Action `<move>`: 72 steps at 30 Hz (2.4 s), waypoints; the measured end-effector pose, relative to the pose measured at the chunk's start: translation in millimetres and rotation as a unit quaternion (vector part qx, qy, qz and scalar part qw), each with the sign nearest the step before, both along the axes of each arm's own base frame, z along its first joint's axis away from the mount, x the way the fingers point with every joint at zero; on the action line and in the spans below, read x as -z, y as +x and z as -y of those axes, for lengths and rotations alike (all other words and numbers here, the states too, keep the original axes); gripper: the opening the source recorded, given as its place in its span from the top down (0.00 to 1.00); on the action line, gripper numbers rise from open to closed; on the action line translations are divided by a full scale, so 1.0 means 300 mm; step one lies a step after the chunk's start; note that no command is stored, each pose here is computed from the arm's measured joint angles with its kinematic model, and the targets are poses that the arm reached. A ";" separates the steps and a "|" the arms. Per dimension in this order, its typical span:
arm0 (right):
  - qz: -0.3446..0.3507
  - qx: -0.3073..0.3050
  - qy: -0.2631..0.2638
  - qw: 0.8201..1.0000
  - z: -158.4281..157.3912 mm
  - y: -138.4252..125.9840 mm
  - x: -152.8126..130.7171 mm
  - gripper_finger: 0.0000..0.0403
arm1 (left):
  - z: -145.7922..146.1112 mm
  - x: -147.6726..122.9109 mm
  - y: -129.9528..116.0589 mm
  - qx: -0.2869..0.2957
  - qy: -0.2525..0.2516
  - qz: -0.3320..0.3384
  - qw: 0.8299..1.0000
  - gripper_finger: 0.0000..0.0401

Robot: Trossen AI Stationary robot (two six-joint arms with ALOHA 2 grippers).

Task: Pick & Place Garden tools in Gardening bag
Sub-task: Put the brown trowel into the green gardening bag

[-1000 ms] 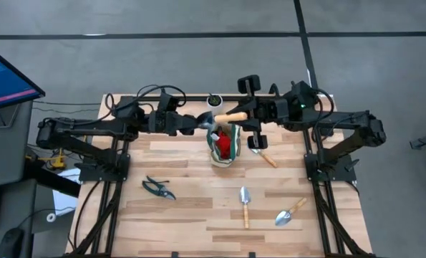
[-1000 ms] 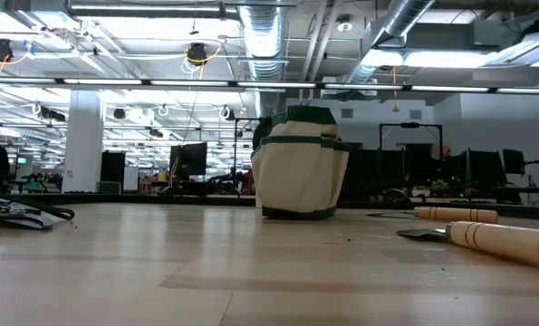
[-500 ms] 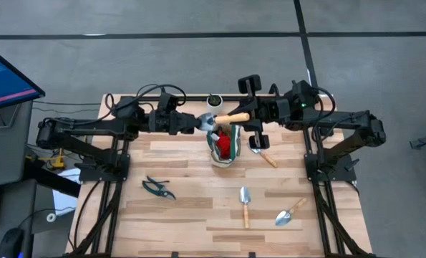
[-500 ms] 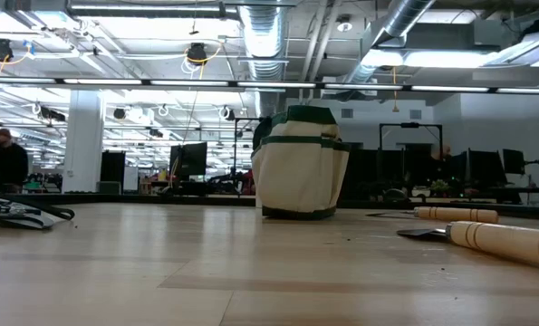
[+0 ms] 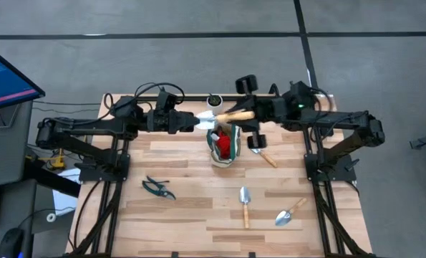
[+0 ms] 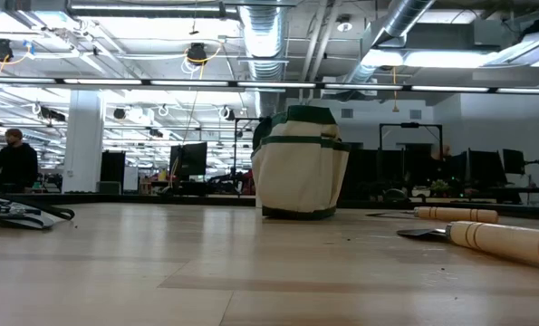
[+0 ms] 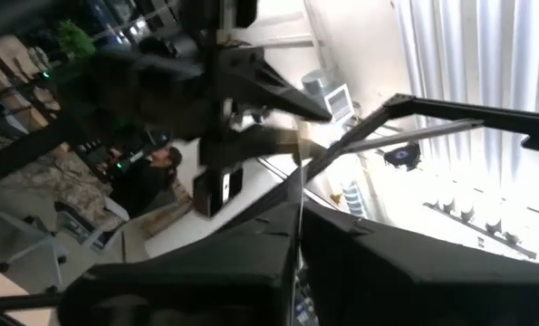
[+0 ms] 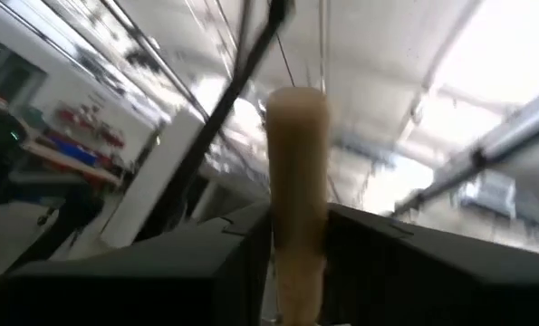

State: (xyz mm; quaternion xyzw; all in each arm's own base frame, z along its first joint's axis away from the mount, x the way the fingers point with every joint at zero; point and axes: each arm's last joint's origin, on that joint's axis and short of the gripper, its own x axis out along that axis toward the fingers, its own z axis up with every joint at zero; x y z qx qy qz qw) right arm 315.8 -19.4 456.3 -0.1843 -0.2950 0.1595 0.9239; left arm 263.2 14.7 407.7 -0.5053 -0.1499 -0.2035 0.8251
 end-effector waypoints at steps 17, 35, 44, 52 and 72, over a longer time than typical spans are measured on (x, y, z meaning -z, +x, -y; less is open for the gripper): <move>-0.138 0.055 0.051 0.988 -0.001 -0.114 -0.020 0.41 | -0.081 0.004 -0.007 -0.026 0.028 -0.002 0.999 1.00; -0.398 0.211 0.151 0.880 -0.053 -0.453 0.034 0.50 | -0.183 0.077 -0.004 -0.065 0.088 -0.113 0.988 1.00; -0.472 0.226 0.204 0.827 -0.084 -0.519 0.078 0.56 | -0.202 0.136 0.000 -0.077 0.118 -0.195 0.971 1.00; -0.519 0.236 0.253 0.782 -0.081 -0.525 0.112 0.60 | -0.182 0.183 0.004 -0.063 0.148 -0.257 0.953 1.00; -0.520 0.197 0.204 0.806 -0.025 0.014 0.201 0.38 | -0.045 0.259 0.014 -0.005 0.236 -0.340 0.910 1.00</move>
